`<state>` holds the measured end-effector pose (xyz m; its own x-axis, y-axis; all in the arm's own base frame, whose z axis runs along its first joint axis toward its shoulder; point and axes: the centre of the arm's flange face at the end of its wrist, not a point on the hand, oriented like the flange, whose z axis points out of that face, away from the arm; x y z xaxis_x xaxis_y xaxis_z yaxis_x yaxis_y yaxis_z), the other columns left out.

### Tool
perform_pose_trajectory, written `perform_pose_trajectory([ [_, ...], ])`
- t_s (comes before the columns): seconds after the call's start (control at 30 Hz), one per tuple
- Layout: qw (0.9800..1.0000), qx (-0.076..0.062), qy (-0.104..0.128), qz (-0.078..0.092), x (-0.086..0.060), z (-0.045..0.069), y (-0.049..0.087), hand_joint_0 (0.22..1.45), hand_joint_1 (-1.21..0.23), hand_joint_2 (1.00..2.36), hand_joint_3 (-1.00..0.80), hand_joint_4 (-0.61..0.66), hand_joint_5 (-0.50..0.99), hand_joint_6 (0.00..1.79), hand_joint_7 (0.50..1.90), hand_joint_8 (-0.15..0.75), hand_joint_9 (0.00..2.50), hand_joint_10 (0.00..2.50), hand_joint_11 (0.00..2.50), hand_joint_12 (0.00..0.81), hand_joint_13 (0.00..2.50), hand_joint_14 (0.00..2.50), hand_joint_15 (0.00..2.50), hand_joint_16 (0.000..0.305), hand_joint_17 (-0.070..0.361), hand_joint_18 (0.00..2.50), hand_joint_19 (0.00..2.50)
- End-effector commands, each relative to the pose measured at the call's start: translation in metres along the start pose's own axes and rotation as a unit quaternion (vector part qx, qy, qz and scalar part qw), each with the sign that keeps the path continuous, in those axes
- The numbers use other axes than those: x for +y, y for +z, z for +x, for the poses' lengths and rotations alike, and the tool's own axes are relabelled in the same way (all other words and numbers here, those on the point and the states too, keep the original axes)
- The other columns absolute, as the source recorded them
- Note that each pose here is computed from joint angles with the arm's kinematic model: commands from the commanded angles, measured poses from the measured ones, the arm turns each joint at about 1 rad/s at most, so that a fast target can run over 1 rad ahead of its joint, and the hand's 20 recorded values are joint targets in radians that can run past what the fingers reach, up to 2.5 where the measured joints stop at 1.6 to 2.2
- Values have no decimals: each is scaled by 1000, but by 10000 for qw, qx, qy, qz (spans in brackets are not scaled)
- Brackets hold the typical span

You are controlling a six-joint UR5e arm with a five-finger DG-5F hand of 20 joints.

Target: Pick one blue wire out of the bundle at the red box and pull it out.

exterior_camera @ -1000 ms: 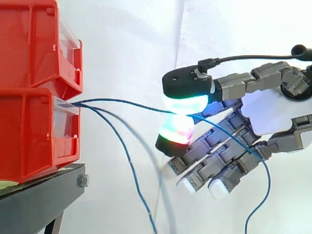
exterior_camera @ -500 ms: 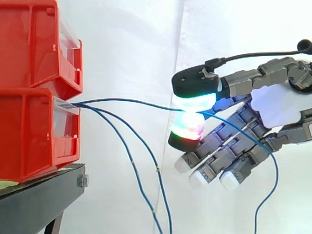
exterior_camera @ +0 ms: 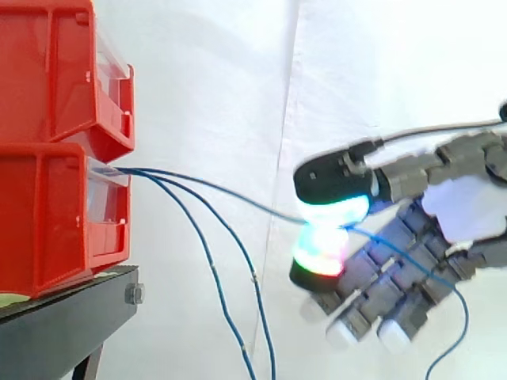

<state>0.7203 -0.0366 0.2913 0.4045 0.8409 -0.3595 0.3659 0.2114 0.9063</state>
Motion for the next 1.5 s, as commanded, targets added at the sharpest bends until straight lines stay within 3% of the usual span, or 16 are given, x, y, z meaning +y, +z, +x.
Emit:
perform_pose_trajectory([
  [0.0, 9994, 35, 223, -252, -18, 13, 4, 571, -819, 1003, 9, 30, -93, 881, 1174, 317, 635, 0, 57, 472, 732, 9, 273, 61, 138, 783, 392],
  [0.1, 9989, 11, 308, -351, -15, 14, 6, 572, -819, 1004, 9, 32, -94, 881, 1182, 316, 638, 0, 58, 472, 732, 9, 279, 61, 138, 783, 395],
  [0.5, 9985, 22, 340, -418, -14, 17, 7, 574, -820, 1004, 11, 31, -94, 882, 1183, 317, 644, 0, 55, 471, 736, 9, 277, 61, 137, 788, 392],
  [1.47, 9986, 22, 320, -412, -15, 17, 7, 575, -819, 1004, 18, 37, -93, 884, 1176, 321, 643, 1, 59, 472, 738, 9, 280, 61, 137, 797, 382],
])
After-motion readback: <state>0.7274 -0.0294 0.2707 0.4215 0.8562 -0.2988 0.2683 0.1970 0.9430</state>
